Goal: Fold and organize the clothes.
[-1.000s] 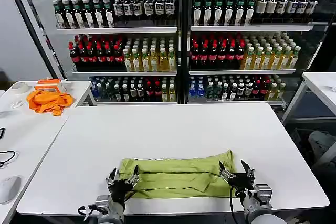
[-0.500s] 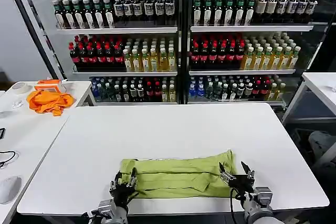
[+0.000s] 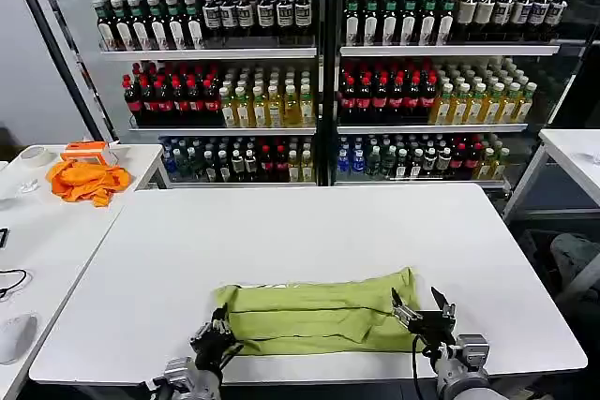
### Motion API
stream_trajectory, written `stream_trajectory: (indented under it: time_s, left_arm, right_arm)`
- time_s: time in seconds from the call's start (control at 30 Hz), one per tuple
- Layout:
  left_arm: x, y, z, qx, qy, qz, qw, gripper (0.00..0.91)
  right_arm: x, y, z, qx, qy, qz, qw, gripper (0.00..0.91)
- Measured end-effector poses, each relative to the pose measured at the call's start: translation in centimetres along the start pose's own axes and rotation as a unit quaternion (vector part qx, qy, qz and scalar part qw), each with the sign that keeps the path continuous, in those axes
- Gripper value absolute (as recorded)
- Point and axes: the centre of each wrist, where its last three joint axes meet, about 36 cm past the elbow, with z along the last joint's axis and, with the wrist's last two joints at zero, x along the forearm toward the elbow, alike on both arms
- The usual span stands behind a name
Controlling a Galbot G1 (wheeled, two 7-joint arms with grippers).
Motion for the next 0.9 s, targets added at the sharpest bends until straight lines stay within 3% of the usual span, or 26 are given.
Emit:
stream_trajectory:
  time_s: [0.33,0.67,0.9]
  left_arm:
    - [0.6,3.4,-2.8,0.006,-0.023,-0.010,1.000,0.020]
    - [1.0,9.6,-8.3,-0.012,-0.063,-0.037,0.997,0.020]
    - [1.1,10.5,-11.6,0.027,-0.077,-0.009,0.997,0.030]
  right_arm:
    - [-0.1,0.0,-0.6,-0.005,-0.007,0.000,1.000,0.907]
    - [-0.3,0.0,-0.9,-0.009,-0.010,-0.003,1.000,0.907]
    - [-0.3,-0.2,-0.8,-0.007,-0.006,-0.007,1.000,0.907]
